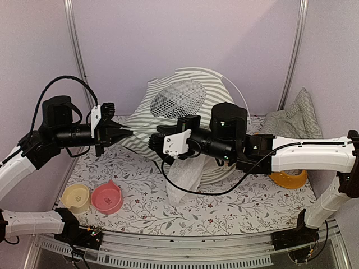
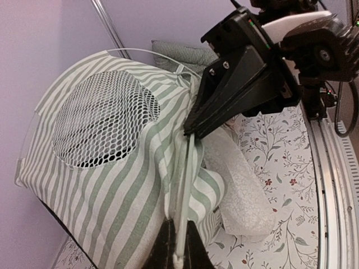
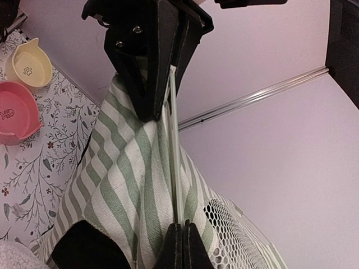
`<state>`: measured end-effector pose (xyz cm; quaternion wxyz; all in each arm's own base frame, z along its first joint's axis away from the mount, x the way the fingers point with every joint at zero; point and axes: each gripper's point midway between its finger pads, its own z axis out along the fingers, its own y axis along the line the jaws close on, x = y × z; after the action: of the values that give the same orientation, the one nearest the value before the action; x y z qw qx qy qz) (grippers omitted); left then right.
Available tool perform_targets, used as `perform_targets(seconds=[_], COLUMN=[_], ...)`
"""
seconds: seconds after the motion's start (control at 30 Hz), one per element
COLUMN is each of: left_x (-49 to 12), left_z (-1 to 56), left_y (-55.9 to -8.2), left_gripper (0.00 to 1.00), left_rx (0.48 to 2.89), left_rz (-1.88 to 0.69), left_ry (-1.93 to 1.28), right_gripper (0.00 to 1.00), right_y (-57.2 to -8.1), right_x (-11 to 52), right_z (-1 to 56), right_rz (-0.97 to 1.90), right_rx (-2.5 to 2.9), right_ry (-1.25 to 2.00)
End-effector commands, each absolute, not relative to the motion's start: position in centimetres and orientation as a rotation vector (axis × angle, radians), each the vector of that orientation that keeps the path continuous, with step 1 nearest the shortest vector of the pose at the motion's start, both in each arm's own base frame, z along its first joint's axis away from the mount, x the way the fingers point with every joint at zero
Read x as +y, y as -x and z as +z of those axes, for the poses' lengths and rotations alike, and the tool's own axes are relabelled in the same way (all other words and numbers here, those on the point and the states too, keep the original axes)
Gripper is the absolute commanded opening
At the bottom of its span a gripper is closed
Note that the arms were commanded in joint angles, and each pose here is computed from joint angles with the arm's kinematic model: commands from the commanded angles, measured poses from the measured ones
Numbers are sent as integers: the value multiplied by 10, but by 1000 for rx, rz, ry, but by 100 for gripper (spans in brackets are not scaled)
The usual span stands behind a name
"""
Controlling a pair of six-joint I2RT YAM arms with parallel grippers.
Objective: Set up the pet tent
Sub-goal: Insert the tent pole into the pole socket of the pet tent.
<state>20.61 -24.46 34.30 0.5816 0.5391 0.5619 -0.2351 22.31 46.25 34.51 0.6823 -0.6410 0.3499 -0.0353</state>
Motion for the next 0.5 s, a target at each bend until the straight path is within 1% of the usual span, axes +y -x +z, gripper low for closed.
perform_targets(seconds=[0.0, 0.27, 0.47], left_x=[-235, -240, -246], left_z=[382, 377, 361], left_y=[-195, -196, -200], left_gripper=[0, 0, 0], left_rx=[1213, 1246, 1309], left_rz=[-506, -474, -417], left_ry=[-1225, -1255, -1289], right_gripper=[0, 0, 0], right_y=[-279, -281, -283], right_x=[418, 421, 423], right_z=[294, 277, 263], right_rz=[-341, -358, -370], right_rx=[1041, 1050, 1074], right_ry=[1483, 1533, 1566])
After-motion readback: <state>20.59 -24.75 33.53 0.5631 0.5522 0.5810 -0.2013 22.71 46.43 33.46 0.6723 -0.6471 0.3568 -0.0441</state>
